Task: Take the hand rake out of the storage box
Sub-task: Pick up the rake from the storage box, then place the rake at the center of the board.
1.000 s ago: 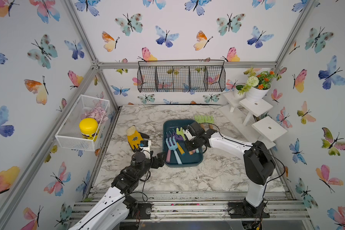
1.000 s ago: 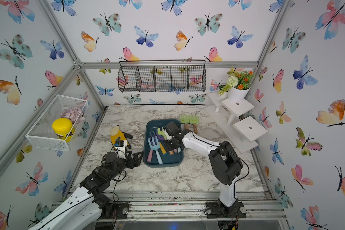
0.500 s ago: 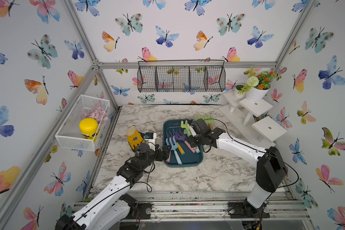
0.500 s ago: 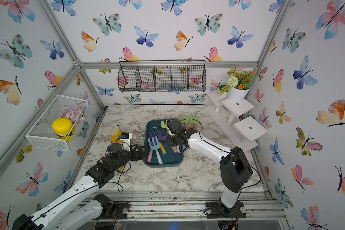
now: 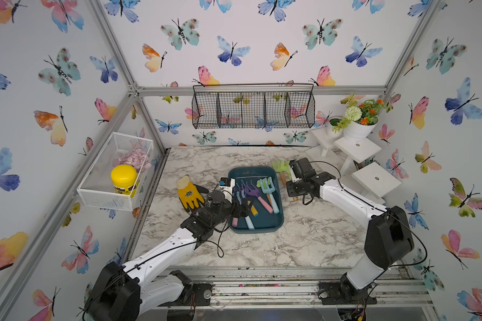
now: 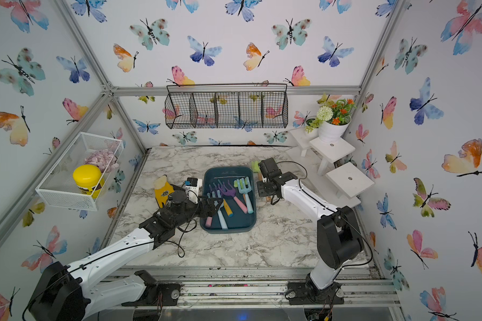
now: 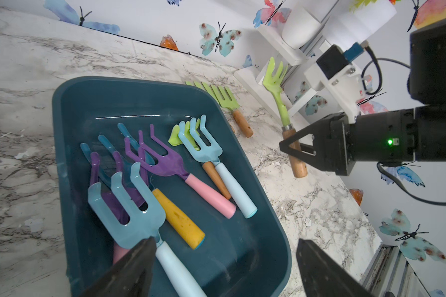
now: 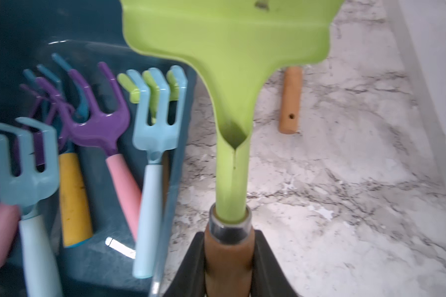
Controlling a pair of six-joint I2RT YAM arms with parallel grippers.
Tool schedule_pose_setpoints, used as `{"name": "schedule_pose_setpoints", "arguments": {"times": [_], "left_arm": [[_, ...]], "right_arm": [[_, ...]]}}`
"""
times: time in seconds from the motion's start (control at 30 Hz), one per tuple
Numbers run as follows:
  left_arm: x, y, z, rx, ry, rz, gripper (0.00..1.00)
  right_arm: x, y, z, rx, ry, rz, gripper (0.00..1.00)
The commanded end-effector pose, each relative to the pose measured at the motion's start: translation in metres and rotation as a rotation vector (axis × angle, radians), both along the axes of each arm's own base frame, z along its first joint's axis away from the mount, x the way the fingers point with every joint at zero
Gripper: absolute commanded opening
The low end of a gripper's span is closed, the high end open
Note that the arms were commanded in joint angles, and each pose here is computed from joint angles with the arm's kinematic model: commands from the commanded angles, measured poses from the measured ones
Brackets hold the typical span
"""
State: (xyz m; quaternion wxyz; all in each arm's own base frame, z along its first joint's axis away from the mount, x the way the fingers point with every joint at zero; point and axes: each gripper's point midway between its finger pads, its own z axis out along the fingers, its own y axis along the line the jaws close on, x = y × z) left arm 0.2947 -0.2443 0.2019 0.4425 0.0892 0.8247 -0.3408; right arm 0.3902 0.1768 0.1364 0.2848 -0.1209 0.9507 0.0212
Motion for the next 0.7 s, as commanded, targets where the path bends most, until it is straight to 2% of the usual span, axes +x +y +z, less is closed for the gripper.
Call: {"name": "schedule_pose_setpoints", "arguments": {"times": [0.0,0.33,0.67], "left_arm": [[0.005,-0.023,0.023,-0.046,-0.044,-0.053,0.91],[0.024,-0.080,0.031,-0.051,-0.039,-0.142,0.92],[0.003,-0.112,0.005,-0.036,0.015,-0.235,0.92]], "right_arm": [[0.013,-0.023,-0.007,-0.067,0.014,-0.020,0.18],[0.058,-0.075,-0.028,-0.097,0.041,-0.101,0.18],[0.107,-0.101,-0.053,-0.084,0.072,-0.133,0.19]]}}
